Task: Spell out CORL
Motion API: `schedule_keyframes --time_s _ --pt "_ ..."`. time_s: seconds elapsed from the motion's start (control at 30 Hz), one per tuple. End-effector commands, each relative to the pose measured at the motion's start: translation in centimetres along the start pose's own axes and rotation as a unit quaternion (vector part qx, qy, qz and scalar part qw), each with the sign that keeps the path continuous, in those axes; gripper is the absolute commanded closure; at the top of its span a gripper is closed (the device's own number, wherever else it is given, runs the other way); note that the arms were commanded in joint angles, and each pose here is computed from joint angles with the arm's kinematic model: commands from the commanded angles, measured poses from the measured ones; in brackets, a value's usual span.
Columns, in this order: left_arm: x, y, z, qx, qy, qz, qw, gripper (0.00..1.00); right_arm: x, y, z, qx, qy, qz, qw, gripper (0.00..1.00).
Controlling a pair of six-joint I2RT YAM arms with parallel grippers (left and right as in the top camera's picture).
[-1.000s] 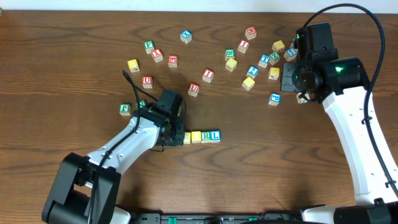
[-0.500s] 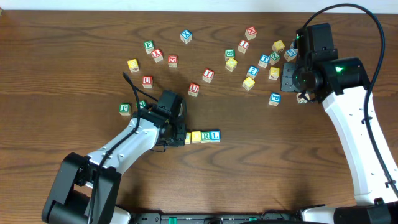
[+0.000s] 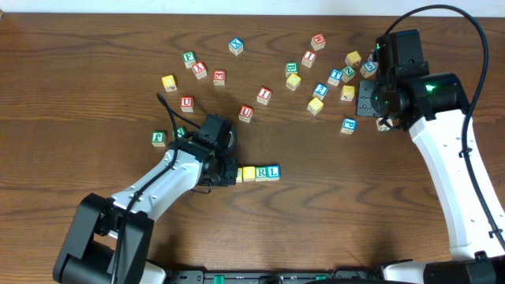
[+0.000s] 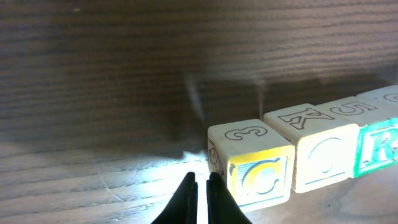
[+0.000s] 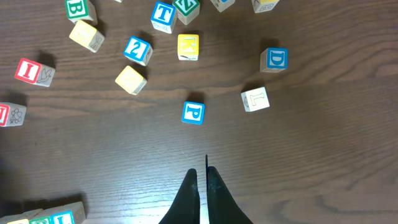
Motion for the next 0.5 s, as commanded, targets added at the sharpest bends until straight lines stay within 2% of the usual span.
schedule_keyframes --time_s 0.0,0.47 --pt "-0.80 0.39 -0.09 -0.009 0.007 0.016 1.000 0.93 0.28 -0.45 -0.16 0.001 0.002 -0.007 1.000 0.99" --pt "-0.72 0.39 -0.13 -0.010 0.008 0.015 1.000 0.93 0.19 -0.44 -0.17 0.001 0.002 -0.005 1.000 0.99"
Point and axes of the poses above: each gripper's point midway between its finger pads, its own y axis out along the fingers, its own z axis along the line the jaws close on, x = y × z, the point moved 3 cm from there along -y, back along the fingers, and after that the axes turned 7 degrees about -y, right-handed, at the moved point
